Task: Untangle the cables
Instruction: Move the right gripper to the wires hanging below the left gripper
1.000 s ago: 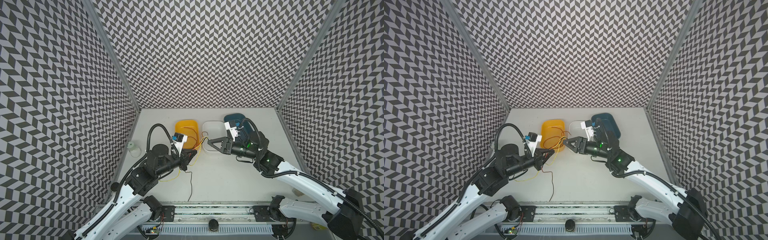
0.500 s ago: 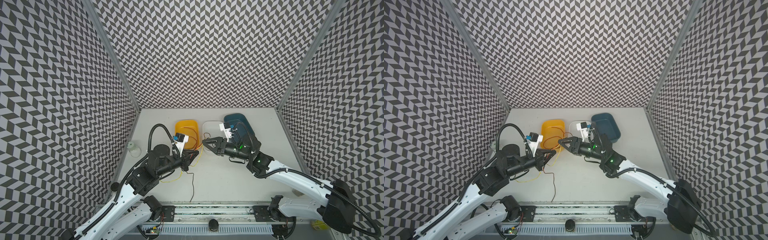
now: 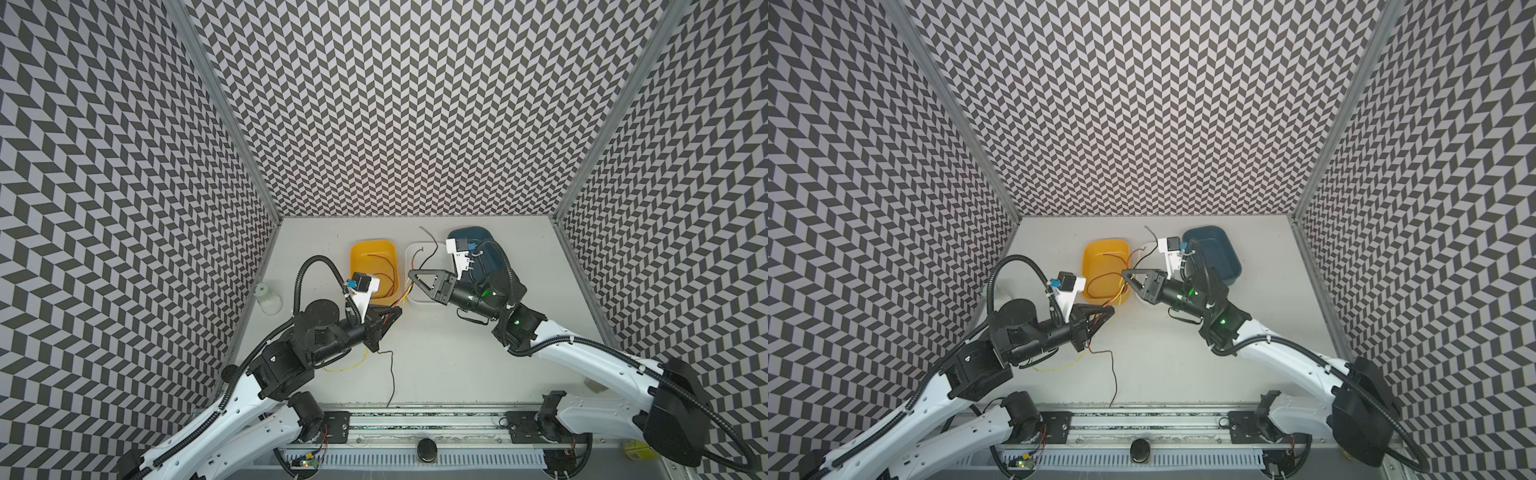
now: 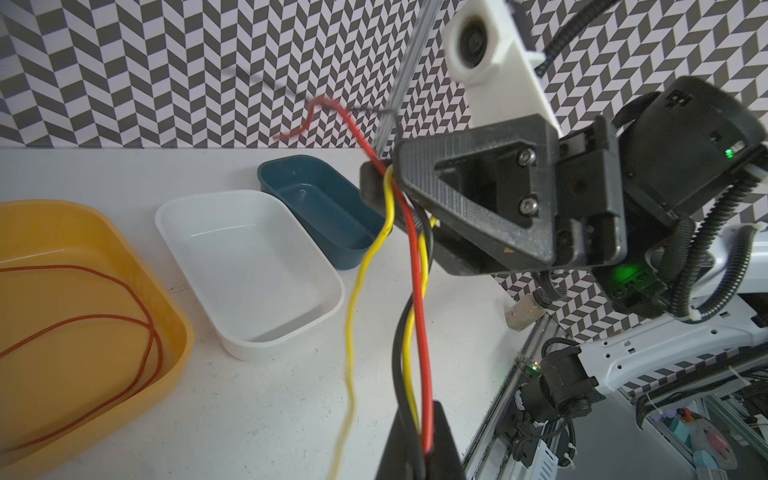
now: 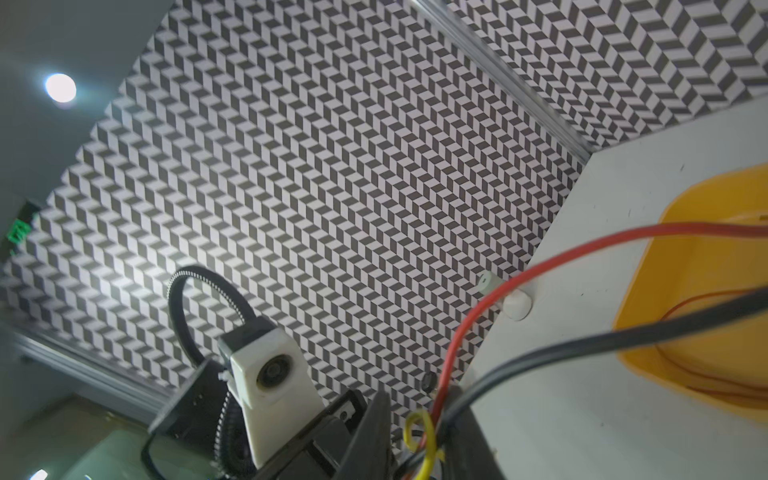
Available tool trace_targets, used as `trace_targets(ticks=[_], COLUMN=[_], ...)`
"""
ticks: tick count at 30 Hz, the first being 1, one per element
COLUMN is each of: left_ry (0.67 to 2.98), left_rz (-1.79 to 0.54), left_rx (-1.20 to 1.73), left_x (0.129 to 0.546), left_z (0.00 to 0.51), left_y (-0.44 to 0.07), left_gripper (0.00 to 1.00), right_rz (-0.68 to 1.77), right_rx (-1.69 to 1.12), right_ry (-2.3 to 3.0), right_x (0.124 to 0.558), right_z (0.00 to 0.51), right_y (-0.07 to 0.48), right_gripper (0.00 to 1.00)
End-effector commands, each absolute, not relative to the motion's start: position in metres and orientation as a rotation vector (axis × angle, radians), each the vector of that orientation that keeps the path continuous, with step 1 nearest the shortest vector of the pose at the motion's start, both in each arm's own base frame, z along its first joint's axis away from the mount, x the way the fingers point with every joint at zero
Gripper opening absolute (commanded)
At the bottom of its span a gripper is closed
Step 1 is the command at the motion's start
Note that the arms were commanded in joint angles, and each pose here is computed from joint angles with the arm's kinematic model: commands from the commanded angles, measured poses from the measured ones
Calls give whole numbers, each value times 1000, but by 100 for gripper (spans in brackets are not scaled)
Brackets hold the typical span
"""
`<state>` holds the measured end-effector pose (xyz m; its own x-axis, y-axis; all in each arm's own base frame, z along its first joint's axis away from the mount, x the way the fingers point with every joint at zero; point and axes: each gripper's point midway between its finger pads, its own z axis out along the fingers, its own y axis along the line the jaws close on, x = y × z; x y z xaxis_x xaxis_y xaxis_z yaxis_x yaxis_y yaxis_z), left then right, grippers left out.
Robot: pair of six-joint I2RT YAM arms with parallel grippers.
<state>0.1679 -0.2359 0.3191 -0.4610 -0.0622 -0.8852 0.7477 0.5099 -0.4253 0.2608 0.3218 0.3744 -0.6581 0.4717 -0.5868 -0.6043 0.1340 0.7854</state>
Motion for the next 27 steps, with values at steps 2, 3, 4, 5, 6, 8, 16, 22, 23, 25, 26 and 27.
trace_targets(ticks=[2, 3, 4, 5, 6, 8, 16, 22, 23, 25, 26, 27], left_ry=[1837, 1845, 1851, 1859, 1872, 1892, 1901, 1907, 1905, 1900, 1899, 1895], left_rz=[-1068, -1062, -1058, -1052, -1044, -1031, -1026, -1040, -1040, -1039, -1039, -1041], left_rx=[597, 598, 596, 593, 590, 584, 567, 549, 546, 540, 538, 539], left_x=[164, 165, 166, 167, 168, 170, 177, 183, 183, 184, 184, 184], left_z=[314, 313, 312, 311, 309, 306, 306, 305, 305, 306, 306, 307], left_y=[-237, -238, -238, -238, -238, -236, -234, -234, -234, -233, -233, -233], left_gripper=[0, 0, 0, 0, 0, 0, 0, 0, 0, 0, 0, 0], right_rz=[1504, 1486, 1456, 1427, 1384, 1277, 964, 1089, 1101, 1100, 1098, 1106], right_rx=[-246, -272, -292, -312, -343, -368, -371, -373, -357, -319, -304, -294], right_ry=[1380, 1382, 1397, 1404, 1414, 1446, 1509, 1525, 1539, 1591, 1615, 1640], right_x=[259, 257, 257, 256, 254, 255, 258, 244, 243, 242, 242, 241], right_z=[426, 427, 424, 423, 421, 415, 392, 400, 402, 402, 401, 400], right_y=[301, 302, 302, 301, 300, 293, 259, 263, 262, 257, 255, 254], right_gripper=[6, 2, 0, 0, 0, 0, 0, 48, 53, 60, 60, 61])
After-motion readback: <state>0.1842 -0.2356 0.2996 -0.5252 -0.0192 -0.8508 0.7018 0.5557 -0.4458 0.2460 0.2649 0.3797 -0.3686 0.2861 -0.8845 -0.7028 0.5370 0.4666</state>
